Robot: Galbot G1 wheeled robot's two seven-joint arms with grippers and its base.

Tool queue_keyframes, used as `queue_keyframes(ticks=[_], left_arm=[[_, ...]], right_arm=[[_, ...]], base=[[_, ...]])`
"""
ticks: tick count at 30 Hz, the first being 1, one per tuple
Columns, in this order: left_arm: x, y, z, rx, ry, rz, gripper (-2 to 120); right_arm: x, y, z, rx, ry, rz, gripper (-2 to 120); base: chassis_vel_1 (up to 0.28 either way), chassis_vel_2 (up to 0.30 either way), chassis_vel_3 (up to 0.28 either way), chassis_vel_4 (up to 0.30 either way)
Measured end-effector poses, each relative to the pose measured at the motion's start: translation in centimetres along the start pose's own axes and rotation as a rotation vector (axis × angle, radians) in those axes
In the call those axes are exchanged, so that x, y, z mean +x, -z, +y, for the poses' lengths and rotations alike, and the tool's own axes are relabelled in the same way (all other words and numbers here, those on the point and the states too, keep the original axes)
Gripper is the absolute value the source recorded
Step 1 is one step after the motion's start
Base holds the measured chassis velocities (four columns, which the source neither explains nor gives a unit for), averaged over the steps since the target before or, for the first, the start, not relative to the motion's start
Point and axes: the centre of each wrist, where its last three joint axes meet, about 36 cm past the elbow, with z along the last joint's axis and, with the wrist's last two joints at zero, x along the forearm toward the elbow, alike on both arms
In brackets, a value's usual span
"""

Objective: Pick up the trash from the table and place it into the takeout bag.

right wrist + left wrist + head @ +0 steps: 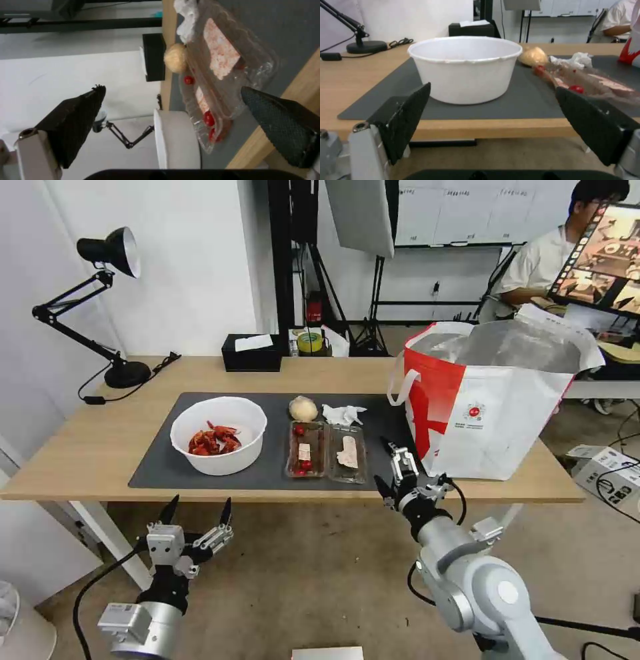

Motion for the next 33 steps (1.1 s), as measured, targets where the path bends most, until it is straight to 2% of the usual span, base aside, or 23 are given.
queue_keyframes(ticks=[11, 33], left_arm=[[0.1, -0.6, 0.3, -0.005, 0.01, 0.022, 100], [0.4, -0.8, 0.5, 0.0, 0.021, 0.005, 100]], right_arm=[[-2.5, -1.4, -0.7, -0.061, -0.069, 0.012, 100], [-4.7, -3.3, -1.5, -0.102, -0.066, 0.036, 100]], base=[[0.0, 0.0, 0.0, 0.0], [0.0, 0.0, 0.0, 0.0]])
